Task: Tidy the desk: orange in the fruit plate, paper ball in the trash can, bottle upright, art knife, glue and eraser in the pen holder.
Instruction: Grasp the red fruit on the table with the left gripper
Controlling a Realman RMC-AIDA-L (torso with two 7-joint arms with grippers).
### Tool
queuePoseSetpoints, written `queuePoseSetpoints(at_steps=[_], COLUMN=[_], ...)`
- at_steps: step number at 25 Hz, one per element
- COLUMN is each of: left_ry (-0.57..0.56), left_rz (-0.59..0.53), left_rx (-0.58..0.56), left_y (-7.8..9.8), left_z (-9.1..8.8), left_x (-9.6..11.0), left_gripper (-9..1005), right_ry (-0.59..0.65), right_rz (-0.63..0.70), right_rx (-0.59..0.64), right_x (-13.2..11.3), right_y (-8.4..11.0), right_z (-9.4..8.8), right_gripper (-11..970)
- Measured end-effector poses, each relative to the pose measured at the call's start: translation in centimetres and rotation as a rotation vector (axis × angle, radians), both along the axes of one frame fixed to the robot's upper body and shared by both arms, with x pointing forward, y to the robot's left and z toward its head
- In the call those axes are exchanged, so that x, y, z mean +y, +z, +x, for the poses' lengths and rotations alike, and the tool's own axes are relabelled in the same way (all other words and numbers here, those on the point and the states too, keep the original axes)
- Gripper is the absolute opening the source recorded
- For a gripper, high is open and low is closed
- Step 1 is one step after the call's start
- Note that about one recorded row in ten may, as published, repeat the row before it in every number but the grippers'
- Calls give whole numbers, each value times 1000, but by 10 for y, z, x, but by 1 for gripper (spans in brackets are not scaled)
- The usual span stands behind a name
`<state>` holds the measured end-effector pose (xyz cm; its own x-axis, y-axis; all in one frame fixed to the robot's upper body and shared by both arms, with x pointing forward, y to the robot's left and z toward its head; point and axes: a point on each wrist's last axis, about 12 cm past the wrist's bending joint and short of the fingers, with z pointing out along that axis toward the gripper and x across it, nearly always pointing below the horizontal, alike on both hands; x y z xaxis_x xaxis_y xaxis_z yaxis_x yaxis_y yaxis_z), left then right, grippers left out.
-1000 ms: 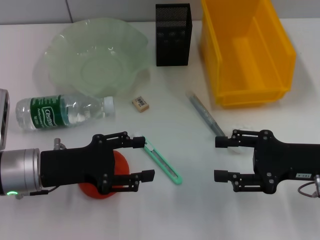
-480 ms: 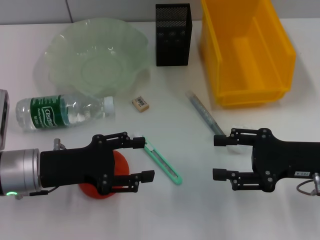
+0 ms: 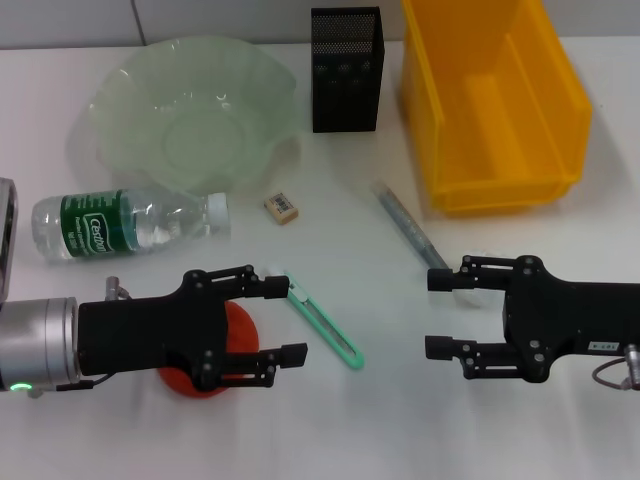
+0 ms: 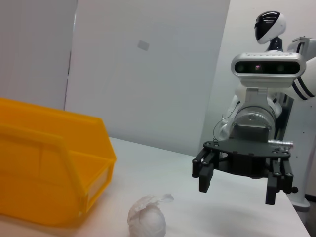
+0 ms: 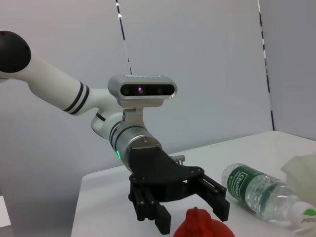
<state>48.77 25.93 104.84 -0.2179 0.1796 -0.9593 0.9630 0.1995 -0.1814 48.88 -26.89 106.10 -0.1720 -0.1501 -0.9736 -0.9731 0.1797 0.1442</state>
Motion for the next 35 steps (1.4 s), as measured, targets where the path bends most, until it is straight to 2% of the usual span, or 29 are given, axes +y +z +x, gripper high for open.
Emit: queuePoseSetpoints(at_steps=[4,15,26,35], left_ry=[0,76,165,147], left_rz=[10,108,220,257], left_rx=[-19,-51,-23,-1], left_y=[3,15,3,-2], left_z=[3,8,1,-2], left_x=[2,37,63,64], left_gripper=[785,784,785,781], right_ry=[-7,-6,-14,-13], right_rz=[-6,-13,-10,-14], right_rx=[0,-6,-3,10], right_x=[0,-1,0,4], right_y=[-1,2,4,7], right_z=[1,5,9,16], right_gripper=[713,713,713,714])
